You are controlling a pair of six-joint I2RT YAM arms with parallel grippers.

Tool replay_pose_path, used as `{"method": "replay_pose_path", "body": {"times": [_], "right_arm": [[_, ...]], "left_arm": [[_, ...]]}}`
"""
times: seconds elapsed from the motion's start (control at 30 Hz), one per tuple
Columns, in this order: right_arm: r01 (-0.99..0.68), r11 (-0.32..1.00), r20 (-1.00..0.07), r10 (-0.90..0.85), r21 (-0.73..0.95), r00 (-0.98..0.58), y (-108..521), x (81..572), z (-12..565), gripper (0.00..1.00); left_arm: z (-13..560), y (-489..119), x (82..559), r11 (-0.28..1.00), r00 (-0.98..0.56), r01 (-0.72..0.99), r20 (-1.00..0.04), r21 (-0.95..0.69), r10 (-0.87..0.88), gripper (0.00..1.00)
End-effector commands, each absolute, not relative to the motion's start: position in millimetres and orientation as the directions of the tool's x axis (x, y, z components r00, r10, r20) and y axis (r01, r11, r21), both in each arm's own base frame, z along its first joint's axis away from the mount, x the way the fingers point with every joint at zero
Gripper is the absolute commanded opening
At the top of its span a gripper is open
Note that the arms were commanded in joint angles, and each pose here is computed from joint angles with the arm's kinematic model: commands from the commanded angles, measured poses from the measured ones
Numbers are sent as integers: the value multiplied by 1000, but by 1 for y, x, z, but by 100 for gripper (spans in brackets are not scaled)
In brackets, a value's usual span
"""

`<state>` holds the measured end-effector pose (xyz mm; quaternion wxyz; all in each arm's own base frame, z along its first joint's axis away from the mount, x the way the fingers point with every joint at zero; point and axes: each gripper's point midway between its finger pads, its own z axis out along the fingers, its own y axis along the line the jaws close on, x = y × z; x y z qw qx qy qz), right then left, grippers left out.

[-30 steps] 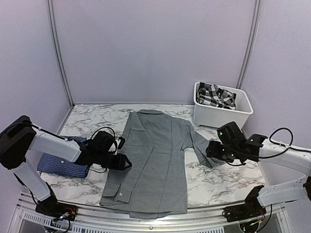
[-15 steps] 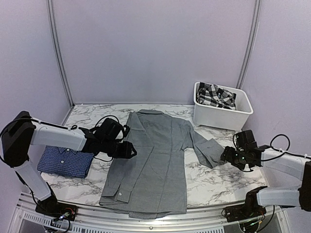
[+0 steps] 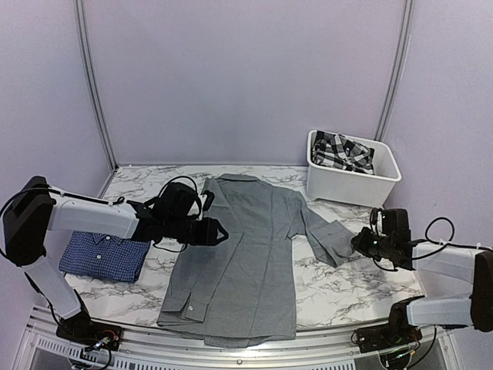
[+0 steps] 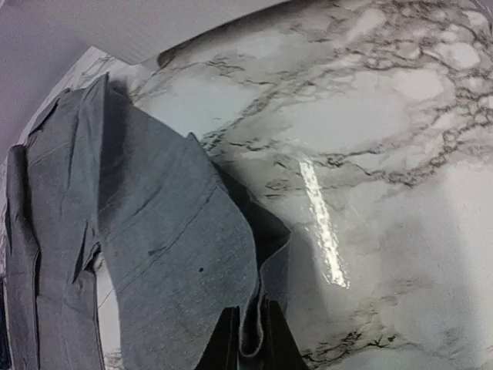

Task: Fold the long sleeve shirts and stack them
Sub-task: Pick up the sleeve from the center of the board.

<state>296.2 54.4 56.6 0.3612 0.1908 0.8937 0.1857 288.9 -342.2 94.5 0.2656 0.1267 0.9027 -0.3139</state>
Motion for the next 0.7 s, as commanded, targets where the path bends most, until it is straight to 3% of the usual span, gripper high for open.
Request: {"method": "replay_pose_path", "body": {"times": [0.0, 0.27, 0.5, 0.67], "right_arm": [[-4, 893, -745, 374, 451, -552, 68, 326, 135, 2], [-294, 884, -817, 150, 363, -557, 122, 320, 177, 0], [-626, 650, -861, 86, 430, -502, 185, 302, 222, 0], [-777, 472, -881, 0, 417, -473, 230, 287, 242, 0]], "left_arm": [[135, -376, 294, 649, -786, 496, -615, -577, 54, 50], [154, -409, 301, 547, -765, 577, -636, -606, 103, 51], [175, -440, 300, 385, -696, 698, -699, -604, 165, 54], [181, -447, 300, 300, -673, 733, -716, -610, 187, 54]]}}
